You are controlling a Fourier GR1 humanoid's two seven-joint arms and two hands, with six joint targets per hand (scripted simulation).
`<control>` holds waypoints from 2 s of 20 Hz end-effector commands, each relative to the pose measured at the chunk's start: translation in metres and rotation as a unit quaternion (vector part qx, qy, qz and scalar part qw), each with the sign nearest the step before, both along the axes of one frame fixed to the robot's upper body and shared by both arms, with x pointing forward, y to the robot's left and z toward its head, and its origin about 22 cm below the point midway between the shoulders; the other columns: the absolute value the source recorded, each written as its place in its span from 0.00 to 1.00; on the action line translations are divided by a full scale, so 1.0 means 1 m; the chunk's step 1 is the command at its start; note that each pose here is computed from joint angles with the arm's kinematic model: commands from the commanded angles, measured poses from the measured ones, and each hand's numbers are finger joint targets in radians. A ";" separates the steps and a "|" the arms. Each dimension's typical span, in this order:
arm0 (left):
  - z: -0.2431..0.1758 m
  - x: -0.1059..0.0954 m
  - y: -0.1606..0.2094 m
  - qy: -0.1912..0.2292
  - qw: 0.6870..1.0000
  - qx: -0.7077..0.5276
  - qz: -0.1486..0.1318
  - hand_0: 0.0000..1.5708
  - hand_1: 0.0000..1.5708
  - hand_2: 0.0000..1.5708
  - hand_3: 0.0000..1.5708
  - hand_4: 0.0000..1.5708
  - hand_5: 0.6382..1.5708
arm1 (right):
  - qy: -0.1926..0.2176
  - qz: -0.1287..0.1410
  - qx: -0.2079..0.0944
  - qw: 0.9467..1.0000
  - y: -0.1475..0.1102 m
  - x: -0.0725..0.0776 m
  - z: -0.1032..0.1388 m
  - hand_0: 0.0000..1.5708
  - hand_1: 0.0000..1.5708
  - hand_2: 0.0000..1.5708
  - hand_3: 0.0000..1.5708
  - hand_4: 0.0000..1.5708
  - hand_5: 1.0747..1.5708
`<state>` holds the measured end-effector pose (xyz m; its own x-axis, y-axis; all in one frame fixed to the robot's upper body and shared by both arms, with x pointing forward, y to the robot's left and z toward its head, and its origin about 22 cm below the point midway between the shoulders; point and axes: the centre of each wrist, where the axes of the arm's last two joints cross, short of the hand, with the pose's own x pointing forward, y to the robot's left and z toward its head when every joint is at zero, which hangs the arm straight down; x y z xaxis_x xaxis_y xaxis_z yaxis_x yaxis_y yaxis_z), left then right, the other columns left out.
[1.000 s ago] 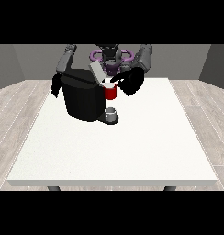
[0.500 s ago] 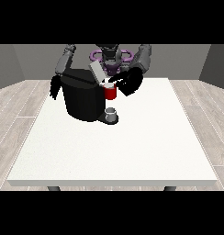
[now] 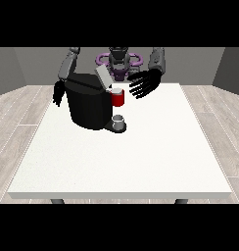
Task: Insert the coffee pod into the coffee machine and close the lid
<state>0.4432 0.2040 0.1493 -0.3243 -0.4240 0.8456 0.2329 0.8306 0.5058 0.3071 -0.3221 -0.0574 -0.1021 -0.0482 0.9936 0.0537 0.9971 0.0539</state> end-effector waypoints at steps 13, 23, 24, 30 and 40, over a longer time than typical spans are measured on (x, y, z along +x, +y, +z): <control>-0.235 -0.149 0.083 0.174 0.964 -0.194 0.047 0.00 0.00 0.00 0.00 0.22 1.00 | 0.091 0.035 -0.003 0.995 0.031 -0.092 -0.062 0.00 0.00 0.00 0.00 0.00 1.00; -0.280 -0.233 0.126 0.285 0.930 -0.200 0.115 0.00 0.00 0.00 0.00 0.22 1.00 | 0.048 0.135 -0.036 0.989 0.120 -0.079 -0.008 0.00 0.00 0.00 0.00 0.18 1.00; -0.280 -0.238 0.141 0.277 0.931 -0.197 0.136 0.00 0.00 0.00 0.00 0.18 1.00 | 0.038 0.160 -0.022 0.986 0.150 -0.075 0.007 0.00 0.00 0.00 0.00 0.17 1.00; -0.287 -0.249 0.118 0.253 0.934 -0.217 0.133 0.00 0.00 0.00 0.00 0.08 1.00 | -0.048 0.149 -0.066 0.985 0.148 -0.063 0.065 0.00 0.00 0.00 0.00 0.13 1.00; -0.240 -0.193 0.095 0.138 0.962 -0.236 0.030 0.00 0.00 0.00 0.00 0.13 1.00 | -0.114 0.095 -0.096 0.984 0.169 -0.033 0.100 0.00 0.00 0.00 0.00 0.18 1.00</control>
<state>0.2378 0.3132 -0.1027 0.0378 0.0157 0.9992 0.2011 0.9793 -0.0230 0.2603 -0.1610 0.0292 -0.2954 0.0843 0.9516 -0.1595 0.9778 -0.1361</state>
